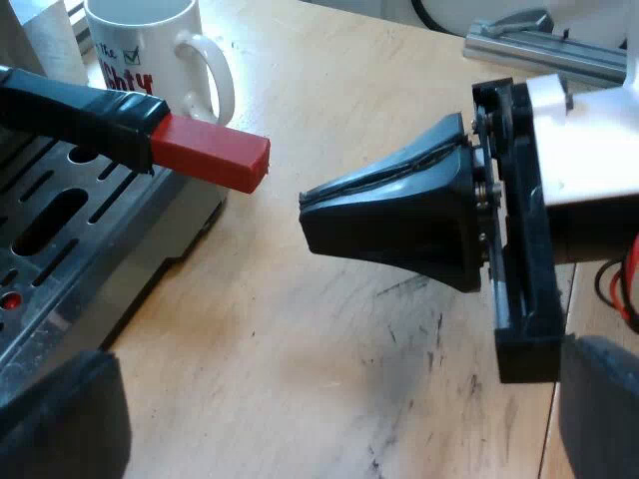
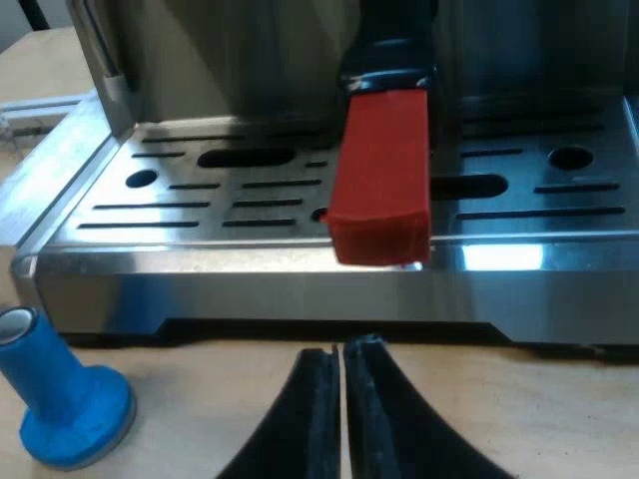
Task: Grind coffee beans and then tamp
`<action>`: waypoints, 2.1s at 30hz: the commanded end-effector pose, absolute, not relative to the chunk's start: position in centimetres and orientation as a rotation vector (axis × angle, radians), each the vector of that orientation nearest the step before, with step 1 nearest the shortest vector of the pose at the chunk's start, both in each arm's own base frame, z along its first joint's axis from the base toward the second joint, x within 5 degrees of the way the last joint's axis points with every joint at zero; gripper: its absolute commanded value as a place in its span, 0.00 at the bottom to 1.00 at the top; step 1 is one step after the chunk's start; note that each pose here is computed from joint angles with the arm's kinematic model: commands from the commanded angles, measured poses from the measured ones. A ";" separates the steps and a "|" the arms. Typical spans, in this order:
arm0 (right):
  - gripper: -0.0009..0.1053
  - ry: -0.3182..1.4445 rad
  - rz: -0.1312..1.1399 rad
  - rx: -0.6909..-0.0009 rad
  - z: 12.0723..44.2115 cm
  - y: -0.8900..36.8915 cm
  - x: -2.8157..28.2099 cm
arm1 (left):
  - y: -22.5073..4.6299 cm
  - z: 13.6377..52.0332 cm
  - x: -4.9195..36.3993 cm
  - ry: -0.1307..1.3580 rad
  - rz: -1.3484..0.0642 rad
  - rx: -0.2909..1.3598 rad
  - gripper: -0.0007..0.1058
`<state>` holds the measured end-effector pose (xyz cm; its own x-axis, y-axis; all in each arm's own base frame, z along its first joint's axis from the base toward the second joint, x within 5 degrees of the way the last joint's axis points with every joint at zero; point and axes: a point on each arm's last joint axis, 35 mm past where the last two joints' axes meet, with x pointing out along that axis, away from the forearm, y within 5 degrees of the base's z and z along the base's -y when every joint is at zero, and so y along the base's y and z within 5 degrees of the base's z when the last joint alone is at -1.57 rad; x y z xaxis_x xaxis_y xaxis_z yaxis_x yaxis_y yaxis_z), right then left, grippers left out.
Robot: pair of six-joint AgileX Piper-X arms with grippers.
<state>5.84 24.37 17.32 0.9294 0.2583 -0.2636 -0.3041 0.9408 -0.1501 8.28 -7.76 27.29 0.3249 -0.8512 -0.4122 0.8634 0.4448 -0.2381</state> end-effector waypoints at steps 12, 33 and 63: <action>0.05 0.193 0.218 -0.171 17.6 24.6 6.1 | -7.8 25.9 8.2 0.568 -1.137 0.030 0.83; 0.05 0.185 0.213 -0.163 18.3 24.7 7.9 | -7.8 25.9 8.3 0.547 -1.142 0.029 0.83; 0.05 0.134 0.148 -0.235 19.3 24.4 10.0 | -7.8 25.9 8.3 0.547 -1.142 0.029 0.83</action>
<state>8.79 24.67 18.37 0.9536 0.2262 -0.1987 -0.2718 0.9305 -0.2454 8.27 -7.76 25.58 0.3052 -0.8412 -0.4463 0.8545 0.4488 -0.2616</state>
